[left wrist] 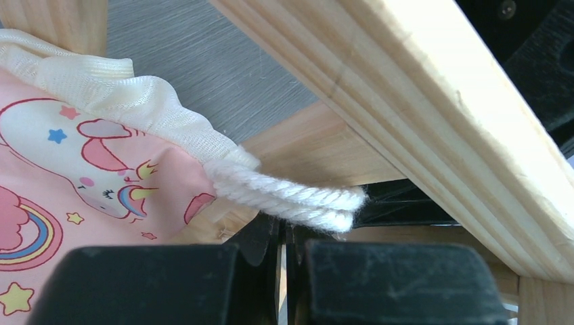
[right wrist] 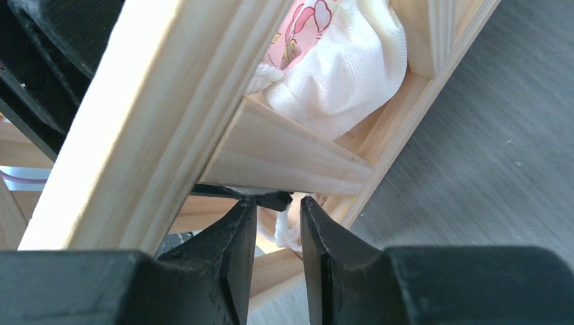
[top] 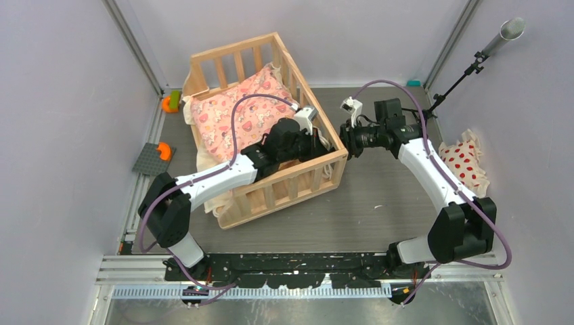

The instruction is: Set up the pet bed

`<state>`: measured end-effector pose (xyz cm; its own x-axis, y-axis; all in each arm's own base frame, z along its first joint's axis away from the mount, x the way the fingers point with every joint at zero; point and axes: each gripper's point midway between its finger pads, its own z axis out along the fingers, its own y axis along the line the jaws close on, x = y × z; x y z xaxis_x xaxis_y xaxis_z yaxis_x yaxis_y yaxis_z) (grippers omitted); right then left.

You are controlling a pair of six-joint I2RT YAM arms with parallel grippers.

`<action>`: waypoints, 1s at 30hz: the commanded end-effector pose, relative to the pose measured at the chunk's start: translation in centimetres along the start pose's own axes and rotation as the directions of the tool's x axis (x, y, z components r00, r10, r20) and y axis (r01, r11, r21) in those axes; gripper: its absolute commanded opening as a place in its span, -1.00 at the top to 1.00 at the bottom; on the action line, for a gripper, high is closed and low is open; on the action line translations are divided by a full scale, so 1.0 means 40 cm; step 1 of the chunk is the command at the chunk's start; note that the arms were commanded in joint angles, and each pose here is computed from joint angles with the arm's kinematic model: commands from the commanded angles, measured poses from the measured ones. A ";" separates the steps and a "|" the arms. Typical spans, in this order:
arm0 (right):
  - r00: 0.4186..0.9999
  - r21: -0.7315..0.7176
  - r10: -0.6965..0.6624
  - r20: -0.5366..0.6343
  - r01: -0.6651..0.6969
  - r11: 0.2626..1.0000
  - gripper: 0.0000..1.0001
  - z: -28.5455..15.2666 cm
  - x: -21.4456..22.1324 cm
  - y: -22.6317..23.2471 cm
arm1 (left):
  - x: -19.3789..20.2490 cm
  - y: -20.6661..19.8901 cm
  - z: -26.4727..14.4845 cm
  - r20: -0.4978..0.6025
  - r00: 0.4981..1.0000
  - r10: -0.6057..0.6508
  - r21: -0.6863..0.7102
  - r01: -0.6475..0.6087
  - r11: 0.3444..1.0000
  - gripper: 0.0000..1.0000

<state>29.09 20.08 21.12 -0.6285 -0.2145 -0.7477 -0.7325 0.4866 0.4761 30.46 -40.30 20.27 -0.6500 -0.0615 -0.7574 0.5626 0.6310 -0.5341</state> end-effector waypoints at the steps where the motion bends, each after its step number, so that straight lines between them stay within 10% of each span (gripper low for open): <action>1: 0.983 -0.125 -0.147 -0.105 0.134 0.983 0.25 -0.001 0.053 0.082 | -0.069 0.164 0.104 0.267 0.961 0.078 -0.220 -0.019 0.975 1.00; 11: 0.964 -0.336 -0.218 -0.151 0.157 0.929 0.24 -0.018 0.051 0.143 | -0.076 0.154 0.106 0.269 0.959 0.086 -0.205 -0.030 0.978 1.00; 30: 0.985 -0.126 -0.137 -0.107 0.123 0.984 0.33 0.068 0.078 0.031 | -0.081 0.147 0.111 0.276 0.958 0.074 -0.193 -0.020 0.981 1.00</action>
<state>29.10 19.84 17.90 -0.5471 -0.3640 -0.7538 -0.8172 0.4276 0.3865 30.69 -40.40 20.32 -0.6402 -0.0582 -0.7660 0.5690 0.6340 -0.5237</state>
